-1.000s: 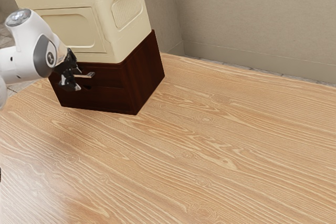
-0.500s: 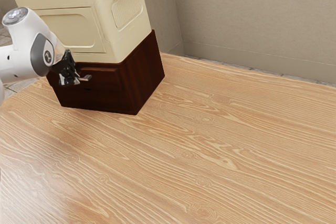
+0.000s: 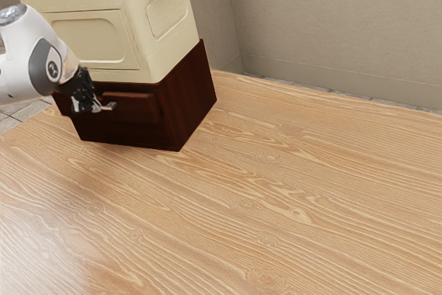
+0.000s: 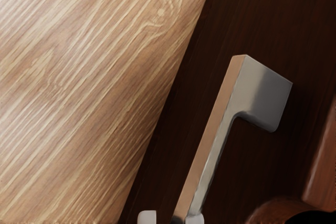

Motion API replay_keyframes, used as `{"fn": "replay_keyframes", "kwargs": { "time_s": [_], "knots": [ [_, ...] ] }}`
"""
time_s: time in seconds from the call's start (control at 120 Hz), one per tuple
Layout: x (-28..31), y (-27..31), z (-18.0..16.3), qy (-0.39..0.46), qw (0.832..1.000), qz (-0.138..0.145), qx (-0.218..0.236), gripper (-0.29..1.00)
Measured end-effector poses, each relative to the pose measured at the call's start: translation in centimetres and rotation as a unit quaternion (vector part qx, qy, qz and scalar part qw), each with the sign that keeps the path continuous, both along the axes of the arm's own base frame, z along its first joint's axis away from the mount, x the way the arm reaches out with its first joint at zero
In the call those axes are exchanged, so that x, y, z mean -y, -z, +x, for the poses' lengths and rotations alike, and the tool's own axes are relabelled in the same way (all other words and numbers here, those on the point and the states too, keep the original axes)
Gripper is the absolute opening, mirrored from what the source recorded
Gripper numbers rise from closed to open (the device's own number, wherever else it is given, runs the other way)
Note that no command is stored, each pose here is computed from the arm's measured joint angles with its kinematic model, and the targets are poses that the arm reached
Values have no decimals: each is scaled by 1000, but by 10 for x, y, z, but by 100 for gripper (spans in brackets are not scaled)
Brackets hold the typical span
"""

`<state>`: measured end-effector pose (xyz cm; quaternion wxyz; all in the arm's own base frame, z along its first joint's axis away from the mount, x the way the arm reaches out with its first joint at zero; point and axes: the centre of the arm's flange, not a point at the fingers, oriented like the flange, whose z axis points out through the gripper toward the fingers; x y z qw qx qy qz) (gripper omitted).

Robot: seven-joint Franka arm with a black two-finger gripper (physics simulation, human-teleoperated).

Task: Pull the drawer handle with one arm to open the drawer

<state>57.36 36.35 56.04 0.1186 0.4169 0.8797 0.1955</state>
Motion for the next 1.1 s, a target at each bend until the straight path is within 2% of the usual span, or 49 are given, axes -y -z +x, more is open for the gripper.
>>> {"fn": "replay_keyframes", "kwargs": {
  "time_s": [1.1],
  "knots": [
    [10, 5, -45, 4, 999, -44, -24, -8]
  ]
}}
